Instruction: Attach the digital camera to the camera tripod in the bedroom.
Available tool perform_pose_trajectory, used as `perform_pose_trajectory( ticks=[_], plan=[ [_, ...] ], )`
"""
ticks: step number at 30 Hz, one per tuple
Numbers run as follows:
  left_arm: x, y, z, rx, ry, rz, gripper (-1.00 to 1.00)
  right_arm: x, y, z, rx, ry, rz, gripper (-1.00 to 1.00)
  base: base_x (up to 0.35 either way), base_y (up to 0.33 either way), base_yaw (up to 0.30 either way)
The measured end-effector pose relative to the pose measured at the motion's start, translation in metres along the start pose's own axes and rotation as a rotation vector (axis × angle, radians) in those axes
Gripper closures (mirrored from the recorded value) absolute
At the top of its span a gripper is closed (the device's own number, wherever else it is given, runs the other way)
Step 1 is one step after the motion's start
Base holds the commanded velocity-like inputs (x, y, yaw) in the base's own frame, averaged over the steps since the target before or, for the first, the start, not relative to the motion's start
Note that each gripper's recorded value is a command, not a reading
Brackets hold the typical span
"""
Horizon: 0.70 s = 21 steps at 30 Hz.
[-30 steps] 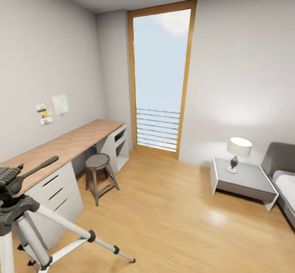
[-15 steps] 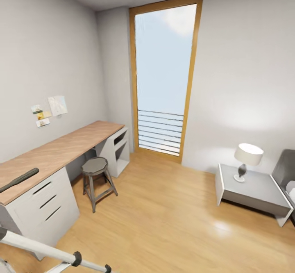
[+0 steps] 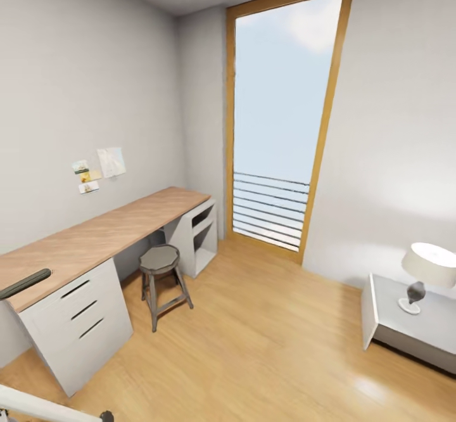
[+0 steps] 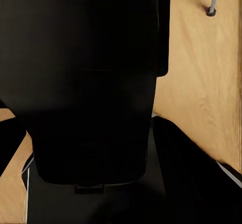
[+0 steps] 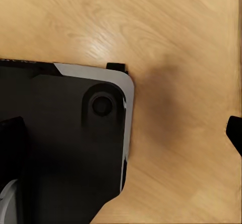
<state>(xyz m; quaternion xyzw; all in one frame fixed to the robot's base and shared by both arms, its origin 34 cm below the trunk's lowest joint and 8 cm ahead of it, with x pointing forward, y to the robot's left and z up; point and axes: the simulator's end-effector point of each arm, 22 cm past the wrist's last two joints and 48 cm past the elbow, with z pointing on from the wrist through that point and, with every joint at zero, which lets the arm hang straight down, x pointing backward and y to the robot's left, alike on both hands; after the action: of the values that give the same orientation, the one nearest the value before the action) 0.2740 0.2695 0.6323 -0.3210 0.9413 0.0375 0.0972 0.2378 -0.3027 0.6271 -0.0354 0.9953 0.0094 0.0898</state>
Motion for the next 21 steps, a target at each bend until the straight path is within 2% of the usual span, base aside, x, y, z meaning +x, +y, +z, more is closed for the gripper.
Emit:
perform_pose_trajectory(
  ticks=[10, 21],
  plan=[
    [-0.0001, 0.0000, 0.0001, 0.000, 0.000, 0.000, 1.00, -0.0001, 0.0001, 0.0001, -0.001, 0.000, 0.000, -1.00, 0.251, -0.196, 0.278],
    [-0.0005, 0.0001, 0.0002, -0.001, -0.001, -0.001, 1.00, 0.0004, 0.0002, 0.0002, -0.001, 0.001, -0.001, -1.00, 0.037, -0.028, 0.278]
  ],
)
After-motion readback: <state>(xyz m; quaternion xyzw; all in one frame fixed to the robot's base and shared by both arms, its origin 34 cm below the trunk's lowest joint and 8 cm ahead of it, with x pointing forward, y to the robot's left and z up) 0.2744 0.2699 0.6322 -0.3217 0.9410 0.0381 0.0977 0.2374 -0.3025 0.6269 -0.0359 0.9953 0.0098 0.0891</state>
